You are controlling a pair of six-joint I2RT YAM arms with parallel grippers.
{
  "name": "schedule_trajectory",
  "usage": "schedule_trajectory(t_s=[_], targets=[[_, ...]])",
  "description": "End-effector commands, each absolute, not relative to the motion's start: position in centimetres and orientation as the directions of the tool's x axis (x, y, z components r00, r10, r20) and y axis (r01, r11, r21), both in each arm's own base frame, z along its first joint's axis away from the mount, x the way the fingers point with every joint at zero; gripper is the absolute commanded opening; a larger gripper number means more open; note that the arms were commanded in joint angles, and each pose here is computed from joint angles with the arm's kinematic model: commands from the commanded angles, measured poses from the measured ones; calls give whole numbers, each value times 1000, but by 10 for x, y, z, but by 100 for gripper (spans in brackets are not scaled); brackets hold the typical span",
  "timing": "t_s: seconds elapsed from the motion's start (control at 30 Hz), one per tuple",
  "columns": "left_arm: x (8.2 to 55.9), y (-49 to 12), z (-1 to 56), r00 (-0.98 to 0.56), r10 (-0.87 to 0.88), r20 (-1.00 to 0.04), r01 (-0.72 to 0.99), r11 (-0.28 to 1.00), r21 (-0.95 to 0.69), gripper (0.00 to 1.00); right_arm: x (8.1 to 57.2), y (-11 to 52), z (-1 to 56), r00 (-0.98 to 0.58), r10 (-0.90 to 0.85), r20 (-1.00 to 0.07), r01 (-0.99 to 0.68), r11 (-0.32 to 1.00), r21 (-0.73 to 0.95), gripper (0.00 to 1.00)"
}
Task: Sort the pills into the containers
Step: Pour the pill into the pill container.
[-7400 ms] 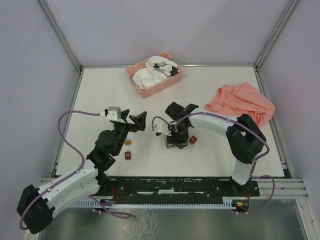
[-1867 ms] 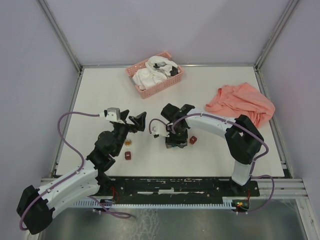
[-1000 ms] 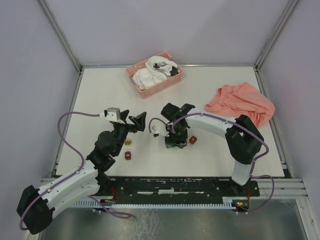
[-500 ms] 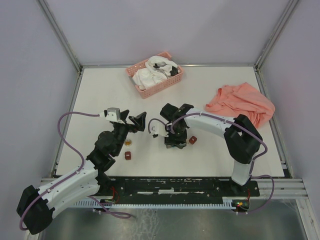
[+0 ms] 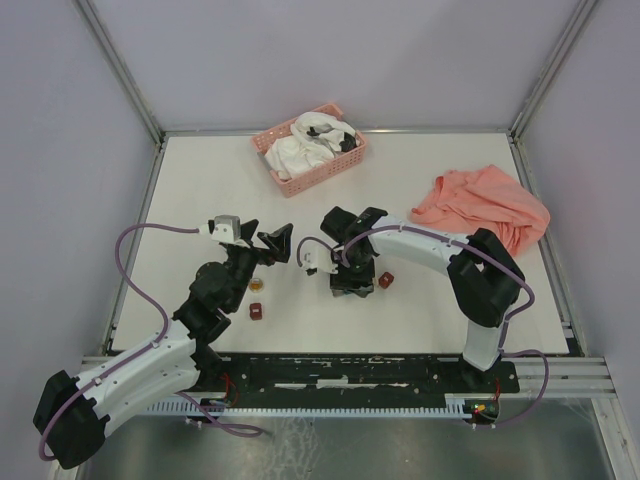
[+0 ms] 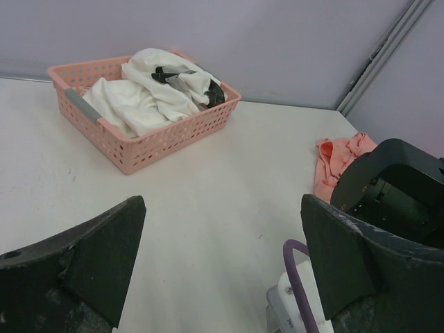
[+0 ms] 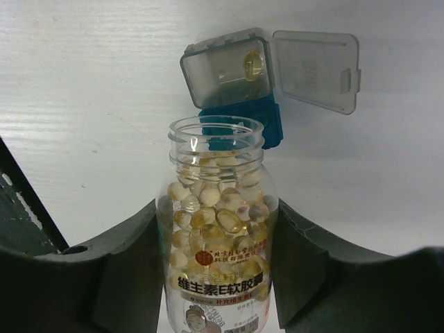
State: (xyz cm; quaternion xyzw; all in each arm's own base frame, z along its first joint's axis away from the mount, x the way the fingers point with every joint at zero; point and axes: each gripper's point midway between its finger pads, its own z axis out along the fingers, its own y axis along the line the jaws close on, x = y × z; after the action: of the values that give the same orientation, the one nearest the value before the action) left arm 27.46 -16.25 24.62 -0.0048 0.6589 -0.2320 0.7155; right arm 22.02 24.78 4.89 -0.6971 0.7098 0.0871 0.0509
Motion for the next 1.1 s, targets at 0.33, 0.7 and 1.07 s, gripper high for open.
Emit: schedule_trajectory(t_s=[0.33,0.7,1.07], targets=[[276,-157,262,82,-361,-929,319,893,-318,99,224,255,62,15,-972,-236,-1000,-12,-14,4],[276,-157,261,77,-357,-931,319,894,-316,99,233,255,61,-15,-971,-237,-999,24,-37,4],[276,-158,262,77,-357,-931,322,892,-315,99,237,251,60,-47,-978,-204,-999,51,-16,4]])
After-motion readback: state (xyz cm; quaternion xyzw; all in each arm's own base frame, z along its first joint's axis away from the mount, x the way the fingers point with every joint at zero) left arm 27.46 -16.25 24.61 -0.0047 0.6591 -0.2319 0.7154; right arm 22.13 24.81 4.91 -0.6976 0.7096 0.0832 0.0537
